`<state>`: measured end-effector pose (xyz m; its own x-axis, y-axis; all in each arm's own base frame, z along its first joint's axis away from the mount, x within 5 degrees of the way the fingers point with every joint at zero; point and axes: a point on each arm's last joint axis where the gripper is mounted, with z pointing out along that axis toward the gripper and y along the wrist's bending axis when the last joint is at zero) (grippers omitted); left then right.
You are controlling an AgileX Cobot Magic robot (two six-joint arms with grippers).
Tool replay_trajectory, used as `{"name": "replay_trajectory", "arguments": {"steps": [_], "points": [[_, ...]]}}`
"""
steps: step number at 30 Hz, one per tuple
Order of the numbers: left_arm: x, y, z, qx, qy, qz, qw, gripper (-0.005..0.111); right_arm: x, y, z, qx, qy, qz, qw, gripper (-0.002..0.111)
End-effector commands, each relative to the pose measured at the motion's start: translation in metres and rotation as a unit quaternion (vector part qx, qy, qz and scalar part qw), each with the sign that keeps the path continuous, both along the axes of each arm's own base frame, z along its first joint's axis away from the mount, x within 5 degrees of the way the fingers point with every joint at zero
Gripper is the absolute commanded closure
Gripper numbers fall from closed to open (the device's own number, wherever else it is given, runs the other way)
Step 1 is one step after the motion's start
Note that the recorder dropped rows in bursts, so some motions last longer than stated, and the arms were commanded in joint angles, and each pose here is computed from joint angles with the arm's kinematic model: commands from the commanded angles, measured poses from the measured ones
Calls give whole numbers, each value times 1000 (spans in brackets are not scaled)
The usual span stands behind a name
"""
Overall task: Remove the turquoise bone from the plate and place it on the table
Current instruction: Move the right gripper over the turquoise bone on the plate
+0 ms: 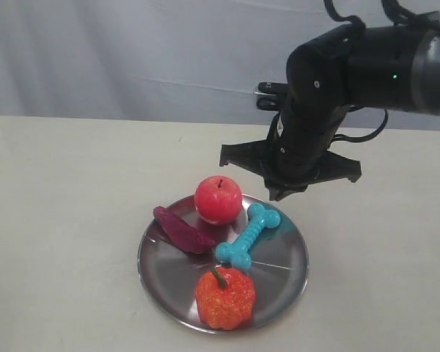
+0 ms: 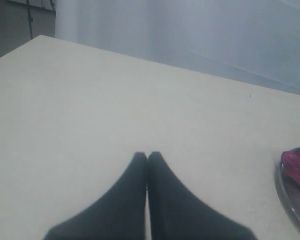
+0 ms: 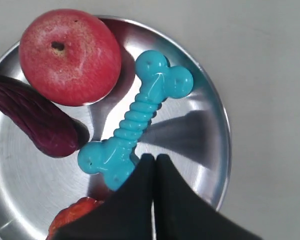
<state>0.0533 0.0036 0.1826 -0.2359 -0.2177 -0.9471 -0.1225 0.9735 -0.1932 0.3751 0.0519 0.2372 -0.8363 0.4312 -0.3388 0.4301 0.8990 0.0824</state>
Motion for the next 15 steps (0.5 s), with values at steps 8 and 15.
{"name": "replay_trajectory", "arguments": {"steps": [8,15], "points": [[0,0,0,-1,-2,-2,1000,107,5,11,-6,6,-10,14,1000,108],[0,0,0,-1,-2,-2,1000,107,6,12,-8,11,-10,8,1000,61]]}}
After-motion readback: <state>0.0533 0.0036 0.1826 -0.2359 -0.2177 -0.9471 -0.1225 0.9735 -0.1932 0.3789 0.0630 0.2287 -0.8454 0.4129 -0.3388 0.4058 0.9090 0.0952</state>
